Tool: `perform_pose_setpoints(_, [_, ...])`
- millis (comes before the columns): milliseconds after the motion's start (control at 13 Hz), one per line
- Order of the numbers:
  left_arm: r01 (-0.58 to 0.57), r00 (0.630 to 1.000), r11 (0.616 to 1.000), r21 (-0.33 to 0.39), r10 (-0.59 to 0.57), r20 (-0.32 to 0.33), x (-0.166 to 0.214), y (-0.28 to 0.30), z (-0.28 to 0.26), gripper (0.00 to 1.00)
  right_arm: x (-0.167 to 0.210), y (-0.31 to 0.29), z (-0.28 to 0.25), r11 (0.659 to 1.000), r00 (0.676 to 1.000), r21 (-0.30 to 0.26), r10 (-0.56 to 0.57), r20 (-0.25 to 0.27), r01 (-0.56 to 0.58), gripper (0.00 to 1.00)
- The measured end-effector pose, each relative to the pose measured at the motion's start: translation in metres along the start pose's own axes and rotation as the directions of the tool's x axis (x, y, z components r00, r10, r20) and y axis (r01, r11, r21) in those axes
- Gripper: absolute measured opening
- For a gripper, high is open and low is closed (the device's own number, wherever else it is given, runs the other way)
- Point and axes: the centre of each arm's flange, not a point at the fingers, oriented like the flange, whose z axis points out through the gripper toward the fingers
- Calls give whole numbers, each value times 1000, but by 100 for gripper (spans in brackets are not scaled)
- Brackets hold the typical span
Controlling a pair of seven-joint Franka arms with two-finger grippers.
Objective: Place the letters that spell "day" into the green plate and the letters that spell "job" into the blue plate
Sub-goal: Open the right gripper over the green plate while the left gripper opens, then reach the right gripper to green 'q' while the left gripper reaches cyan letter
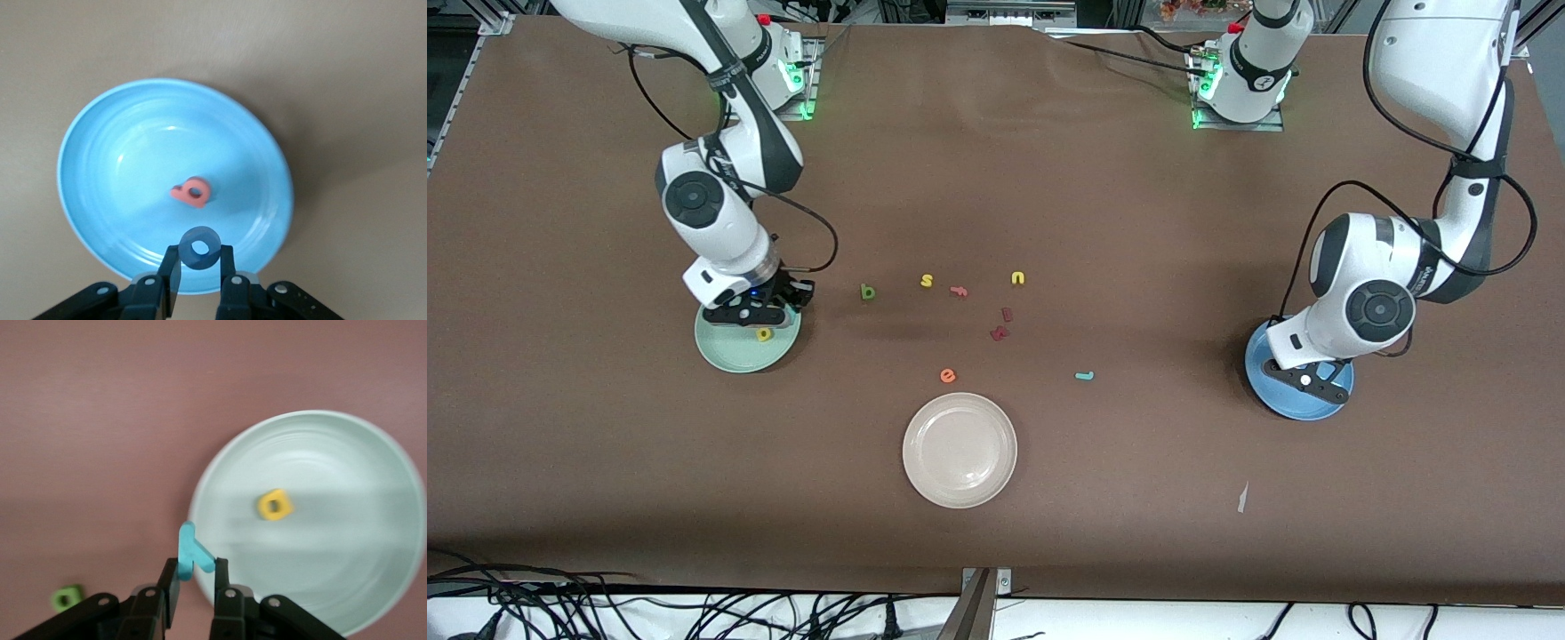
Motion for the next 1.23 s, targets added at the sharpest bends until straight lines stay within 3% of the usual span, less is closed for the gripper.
perform_pose_setpoints(232, [-94, 996, 995, 29, 94, 9, 11, 6, 5, 54, -2, 23, 9, 1000, 1000, -15, -18, 21, 18, 25])
perform_pose_setpoints(386, [-73, 997, 997, 31, 73, -23, 19, 3, -11, 75, -3, 22, 10, 1000, 1000, -15, -20, 24, 20, 42])
perform_pose_setpoints(463, [-14, 998, 1000, -3, 13, -54, 25, 4, -20, 86, -3, 21, 10, 1000, 1000, -14, -20, 24, 20, 51])
perform_pose_setpoints(540, [64, 994, 996, -57, -69, -87, 34, 9, -30, 99, -3, 21, 10, 1000, 1000, -12, -12, 24, 12, 51])
perform_pose_setpoints(695, [233, 959, 957, -174, -255, -120, 63, 37, -46, 100, -4, 18, 12, 1000, 999, -10, 27, 28, -27, 52])
perform_pose_setpoints(849, [403, 895, 878, -257, -437, -91, 97, 80, -51, 100, -10, -3, 17, 996, 996, 2, 89, 30, -89, 52])
perform_pose_setpoints(1003, [577, 792, 765, -284, -610, -33, 123, 120, -49, 100, -20, -43, 22, 989, 989, 26, 143, 27, -144, 52])
perform_pose_setpoints(1158, [739, 639, 600, -306, -769, 35, 144, 154, -52, 100, -30, -82, 21, 985, 985, 43, 168, 30, -169, 52])
perform_pose_setpoints(1235, [810, 544, 502, -304, -836, 69, 152, 171, -54, 100, -34, -97, 20, 985, 986, 51, 166, 31, -168, 52])
